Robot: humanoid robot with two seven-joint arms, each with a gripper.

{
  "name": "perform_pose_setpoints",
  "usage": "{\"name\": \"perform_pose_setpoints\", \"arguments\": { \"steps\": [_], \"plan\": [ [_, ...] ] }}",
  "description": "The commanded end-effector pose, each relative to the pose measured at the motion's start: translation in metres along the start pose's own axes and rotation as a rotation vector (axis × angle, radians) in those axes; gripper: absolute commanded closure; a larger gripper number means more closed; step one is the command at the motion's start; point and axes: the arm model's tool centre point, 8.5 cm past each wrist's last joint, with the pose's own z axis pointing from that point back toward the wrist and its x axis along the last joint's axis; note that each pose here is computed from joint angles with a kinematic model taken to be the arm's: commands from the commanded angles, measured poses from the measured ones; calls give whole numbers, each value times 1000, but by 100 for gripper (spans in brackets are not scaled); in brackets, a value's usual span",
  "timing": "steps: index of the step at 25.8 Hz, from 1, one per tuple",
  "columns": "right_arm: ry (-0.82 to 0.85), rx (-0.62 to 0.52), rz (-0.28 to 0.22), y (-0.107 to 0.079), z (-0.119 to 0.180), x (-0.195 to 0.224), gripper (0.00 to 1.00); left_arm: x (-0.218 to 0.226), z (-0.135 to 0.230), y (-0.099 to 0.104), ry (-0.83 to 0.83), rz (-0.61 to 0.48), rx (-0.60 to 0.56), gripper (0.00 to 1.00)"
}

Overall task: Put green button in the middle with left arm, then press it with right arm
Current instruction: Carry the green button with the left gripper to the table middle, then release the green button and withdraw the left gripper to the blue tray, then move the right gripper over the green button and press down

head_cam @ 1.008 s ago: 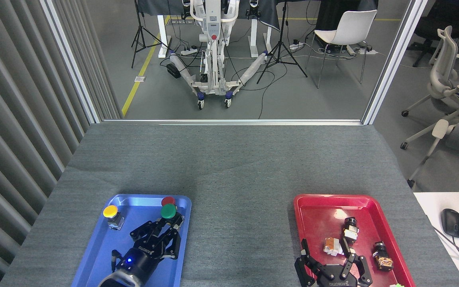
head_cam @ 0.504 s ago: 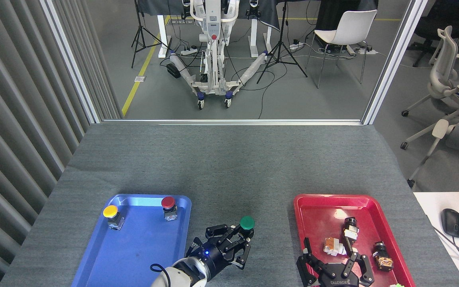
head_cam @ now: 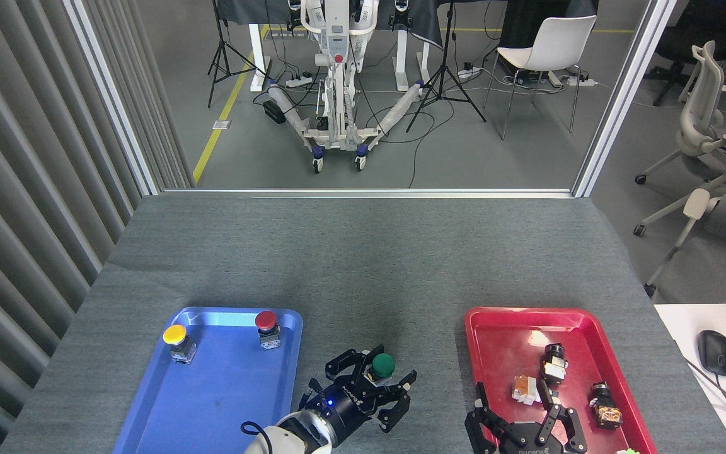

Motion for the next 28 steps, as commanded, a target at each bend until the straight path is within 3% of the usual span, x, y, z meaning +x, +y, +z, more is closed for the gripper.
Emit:
{"name": "perform_pose_setpoints", "arguments": {
  "steps": [1,7,10,11,13,16,19,23,28],
  "plan": [
    [-12,12,1,5,1,1,2,6,2,16,-4,-9,70,1],
    [-25,22,-3,8,1,6,5,-1,50,61,104,-107,249,1],
    [-28,22,-5,8,1,7,5,-18,92,71,213,-164,272,1],
    [-34,26,-8,9,1,10,5,-34,110,70,286,-168,273,1],
    [-52,36,-10,13,0,17,6,-65,154,49,473,-104,250,1],
    [-98,21,-16,8,-9,35,14,-89,208,21,707,-83,206,1],
    [-153,33,-19,13,-18,55,33,-96,224,16,809,-100,176,1],
    [-210,40,-20,15,-35,82,70,-103,231,13,871,-55,167,1],
    [-243,33,-31,10,-56,110,86,-104,233,7,873,-14,124,1]
  ]
}}
